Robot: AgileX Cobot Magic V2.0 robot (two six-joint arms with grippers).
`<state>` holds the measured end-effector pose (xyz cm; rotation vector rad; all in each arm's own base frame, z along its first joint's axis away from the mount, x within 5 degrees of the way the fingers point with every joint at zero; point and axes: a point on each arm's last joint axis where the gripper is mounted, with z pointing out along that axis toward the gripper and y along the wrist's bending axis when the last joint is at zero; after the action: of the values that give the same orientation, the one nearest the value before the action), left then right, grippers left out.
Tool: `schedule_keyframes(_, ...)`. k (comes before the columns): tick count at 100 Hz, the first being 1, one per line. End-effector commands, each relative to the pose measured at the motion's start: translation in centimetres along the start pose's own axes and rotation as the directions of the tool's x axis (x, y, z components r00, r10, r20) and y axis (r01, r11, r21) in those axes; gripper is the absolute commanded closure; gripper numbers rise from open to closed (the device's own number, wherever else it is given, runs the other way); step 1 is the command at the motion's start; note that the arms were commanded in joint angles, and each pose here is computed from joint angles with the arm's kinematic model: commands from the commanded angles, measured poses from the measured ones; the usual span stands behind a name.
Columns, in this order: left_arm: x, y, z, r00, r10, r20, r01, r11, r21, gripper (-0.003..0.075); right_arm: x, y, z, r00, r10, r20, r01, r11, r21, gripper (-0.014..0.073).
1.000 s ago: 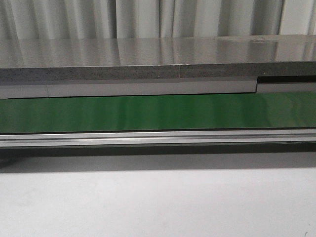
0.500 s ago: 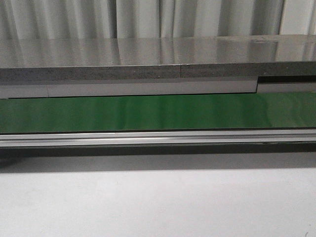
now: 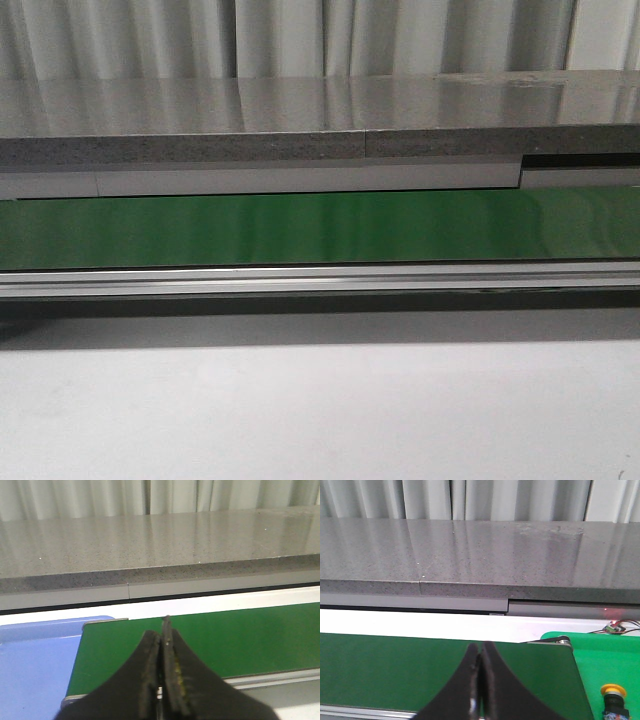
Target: Move button from left to right
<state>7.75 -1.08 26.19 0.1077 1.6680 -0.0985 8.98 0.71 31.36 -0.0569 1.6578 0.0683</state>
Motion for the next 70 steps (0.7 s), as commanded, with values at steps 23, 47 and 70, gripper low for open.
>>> schedule_keyframes(23,-1.6,0.2,-0.1,0.995,-0.009,0.100,0.011,1.000,-0.017,0.0741,-1.3,0.0,-0.2,0.996,0.005,0.090,-0.005,1.000,-0.001,0.0663)
schedule_keyframes(47,-1.6,0.2,-0.1,0.995,-0.009,0.100,0.011,1.000,-0.017,0.0741,1.5,0.0,-0.8,0.993,0.014,0.114,-0.014,1.000,0.000,0.0663)
schedule_keyframes(70,-1.6,0.2,-0.1,0.995,-0.009,0.100,0.011,1.000,-0.017,0.0741,5.3,-0.1,-2.7,0.987,0.013,0.160,-0.013,1.000,-0.001,0.0663)
